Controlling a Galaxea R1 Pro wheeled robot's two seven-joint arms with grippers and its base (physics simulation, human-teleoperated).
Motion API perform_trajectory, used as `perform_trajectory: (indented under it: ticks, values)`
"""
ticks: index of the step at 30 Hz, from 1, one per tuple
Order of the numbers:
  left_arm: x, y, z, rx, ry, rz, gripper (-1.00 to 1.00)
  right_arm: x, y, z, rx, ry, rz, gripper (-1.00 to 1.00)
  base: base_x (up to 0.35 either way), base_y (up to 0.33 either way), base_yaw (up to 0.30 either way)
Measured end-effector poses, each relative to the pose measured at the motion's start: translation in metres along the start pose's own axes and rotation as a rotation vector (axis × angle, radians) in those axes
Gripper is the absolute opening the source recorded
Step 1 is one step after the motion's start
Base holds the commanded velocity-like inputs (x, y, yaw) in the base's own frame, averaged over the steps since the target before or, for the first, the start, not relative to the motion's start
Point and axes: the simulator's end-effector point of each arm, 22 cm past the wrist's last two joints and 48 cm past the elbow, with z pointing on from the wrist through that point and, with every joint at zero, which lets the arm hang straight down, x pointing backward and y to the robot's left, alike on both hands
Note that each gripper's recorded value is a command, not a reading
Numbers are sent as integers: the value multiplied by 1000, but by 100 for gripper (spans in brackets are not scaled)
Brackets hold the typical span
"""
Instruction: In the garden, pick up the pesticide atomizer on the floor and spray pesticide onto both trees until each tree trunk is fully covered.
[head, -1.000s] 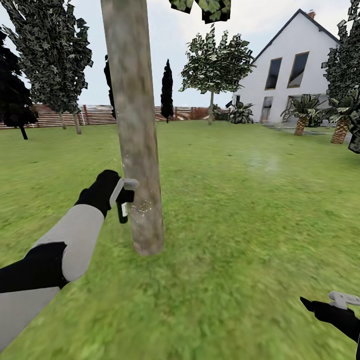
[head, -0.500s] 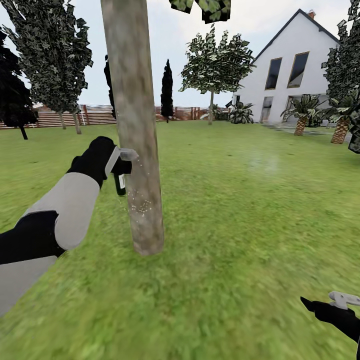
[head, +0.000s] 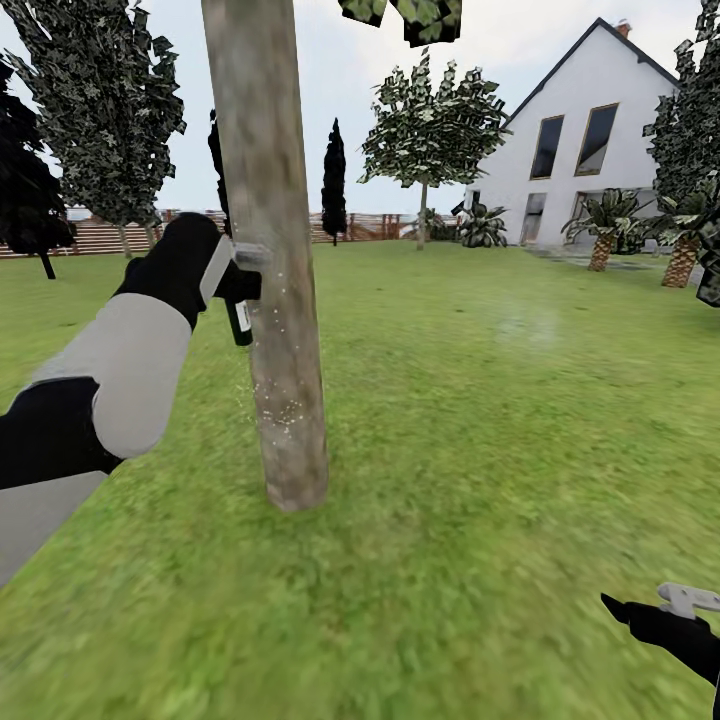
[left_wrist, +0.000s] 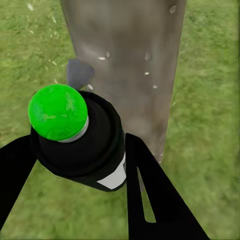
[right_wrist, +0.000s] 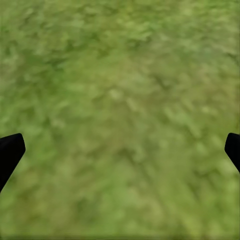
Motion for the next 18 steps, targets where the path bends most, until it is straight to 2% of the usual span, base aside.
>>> perform_trajectory:
  ticks: [2,12,16,18]
  values:
    - [18,-6,10,10,51,11,-100,0,0,0,0,0,0,100,0,0,0]
    - [83,-26,39,41,213,51,-100,0,0,0,0,1,-1,100,0,0,0]
    - [98,-32,44,50,241,60,-100,0,0,0,0,1,-1,100,0,0,0]
    - [115,-36,50,57,275,67,-100,0,0,0,0,1,-1,100,0,0,0]
